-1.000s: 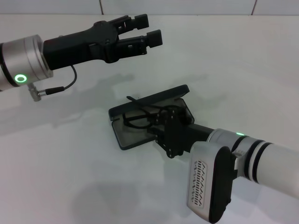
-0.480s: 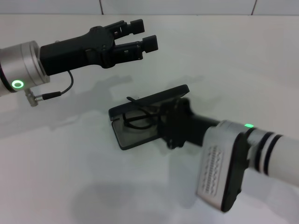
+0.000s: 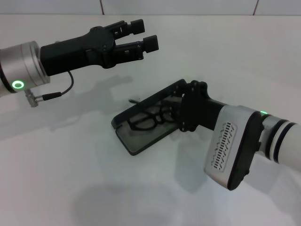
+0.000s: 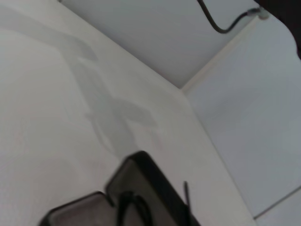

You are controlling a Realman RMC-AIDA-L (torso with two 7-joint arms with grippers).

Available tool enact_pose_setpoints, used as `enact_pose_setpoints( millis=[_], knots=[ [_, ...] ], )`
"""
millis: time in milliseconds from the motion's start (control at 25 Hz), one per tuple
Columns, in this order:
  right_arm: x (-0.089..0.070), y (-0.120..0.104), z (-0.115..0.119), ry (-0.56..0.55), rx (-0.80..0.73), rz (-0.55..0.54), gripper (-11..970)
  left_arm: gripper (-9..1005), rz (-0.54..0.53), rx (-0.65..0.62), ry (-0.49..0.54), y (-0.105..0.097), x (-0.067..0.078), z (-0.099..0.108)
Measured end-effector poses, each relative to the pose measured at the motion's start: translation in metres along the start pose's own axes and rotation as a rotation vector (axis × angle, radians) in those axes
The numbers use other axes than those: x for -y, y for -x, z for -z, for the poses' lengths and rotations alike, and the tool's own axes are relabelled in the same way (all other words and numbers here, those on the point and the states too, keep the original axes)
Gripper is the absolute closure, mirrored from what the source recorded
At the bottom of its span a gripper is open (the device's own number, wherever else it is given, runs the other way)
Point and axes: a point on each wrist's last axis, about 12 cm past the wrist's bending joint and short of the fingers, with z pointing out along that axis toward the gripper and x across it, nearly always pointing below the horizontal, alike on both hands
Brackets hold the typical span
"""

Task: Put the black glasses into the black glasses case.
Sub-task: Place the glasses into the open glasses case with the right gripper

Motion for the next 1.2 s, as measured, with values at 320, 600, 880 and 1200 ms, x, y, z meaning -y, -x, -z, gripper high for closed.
enact_pose_setpoints(
  millis=[320, 600, 880, 1200],
  knots=[
    [0.002, 0.004, 0.001, 0.000, 0.018, 0.004, 770, 148, -0.001, -0.002, 0.011, -0.001, -0.001, 0.001],
    [0.001, -0.001, -0.001, 0.005, 0.000, 0.004, 771, 151, -0.006, -0.003, 0.014, 0.001, -0.002, -0.001],
    [0.006, -0.005, -0.006, 0.005, -0.013, 0.011, 771, 155, -0.009, -0.004, 0.014, 0.002, -0.003, -0.002],
    [-0.005, 0.002, -0.006, 0.059, 0.033, 0.018, 770, 159, -0.009, -0.004, 0.014, 0.002, -0.003, -0.002]
  ],
)
